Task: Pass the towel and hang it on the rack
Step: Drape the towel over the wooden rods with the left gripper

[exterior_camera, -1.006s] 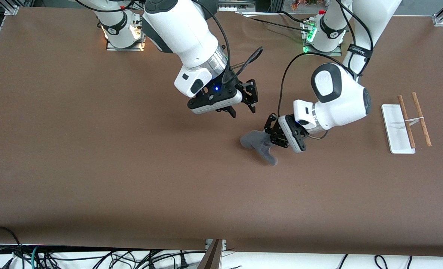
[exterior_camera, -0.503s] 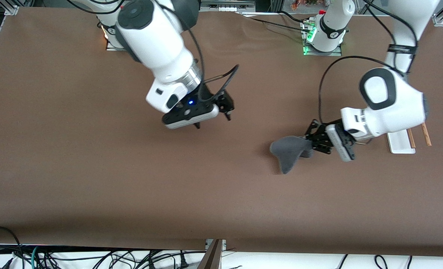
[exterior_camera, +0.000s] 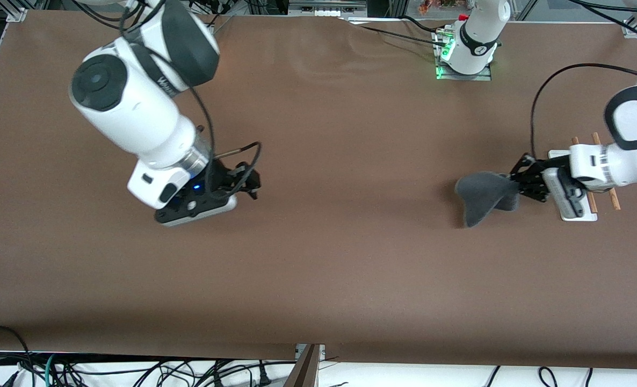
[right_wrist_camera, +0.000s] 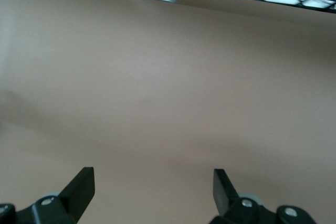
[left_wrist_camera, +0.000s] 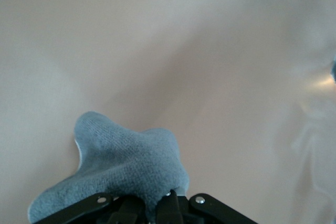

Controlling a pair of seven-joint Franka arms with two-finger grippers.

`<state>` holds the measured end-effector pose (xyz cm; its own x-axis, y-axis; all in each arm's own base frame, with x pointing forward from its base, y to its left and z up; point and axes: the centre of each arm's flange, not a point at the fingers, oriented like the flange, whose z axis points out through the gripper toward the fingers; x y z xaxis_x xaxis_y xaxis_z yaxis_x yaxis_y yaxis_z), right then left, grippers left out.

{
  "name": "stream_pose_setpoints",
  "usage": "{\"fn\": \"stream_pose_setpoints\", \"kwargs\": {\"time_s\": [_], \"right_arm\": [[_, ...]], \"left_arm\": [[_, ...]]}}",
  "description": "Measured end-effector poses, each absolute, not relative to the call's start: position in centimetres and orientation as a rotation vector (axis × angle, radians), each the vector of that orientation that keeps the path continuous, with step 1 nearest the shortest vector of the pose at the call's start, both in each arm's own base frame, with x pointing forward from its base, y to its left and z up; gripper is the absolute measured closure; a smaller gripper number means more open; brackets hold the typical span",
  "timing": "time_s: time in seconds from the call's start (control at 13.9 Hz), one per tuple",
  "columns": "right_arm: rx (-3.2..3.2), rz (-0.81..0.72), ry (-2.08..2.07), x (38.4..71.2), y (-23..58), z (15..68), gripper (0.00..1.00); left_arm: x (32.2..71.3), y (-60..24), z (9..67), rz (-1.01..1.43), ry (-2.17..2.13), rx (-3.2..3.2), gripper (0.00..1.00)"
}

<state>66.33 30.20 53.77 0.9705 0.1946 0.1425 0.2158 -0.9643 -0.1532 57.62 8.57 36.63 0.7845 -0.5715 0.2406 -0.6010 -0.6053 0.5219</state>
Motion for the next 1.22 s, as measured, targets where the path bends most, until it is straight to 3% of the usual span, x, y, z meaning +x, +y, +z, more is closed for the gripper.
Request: {"fn": "stream_pose_setpoints", "kwargs": {"time_s": [0.29,0.57,0.93,1.22], "right_arm": [[-2.984,-0.16,-0.172,69.2,22.0,53.4,0.0],[-3.033,-0.049,-0.054,69.6,15.3,53.6,0.0],[-3.096,-0.066,0.181,67.2,4.7,58.5,0.0],[-3.123,-0.075,0.341,63.5,-1.2,61.5,0.0]], "left_arm": [[53.2,19.3,35.7,-0.078,-0.715,2.445,0.97],[49.2,27.2,35.7,-0.144,-0.613,2.531,0.97],[48.0,32.2,38.3,-0.174,-0.591,2.615,0.97],[47.4,36.2,36.0,-0.163,-0.588,2.595,0.97]]}}
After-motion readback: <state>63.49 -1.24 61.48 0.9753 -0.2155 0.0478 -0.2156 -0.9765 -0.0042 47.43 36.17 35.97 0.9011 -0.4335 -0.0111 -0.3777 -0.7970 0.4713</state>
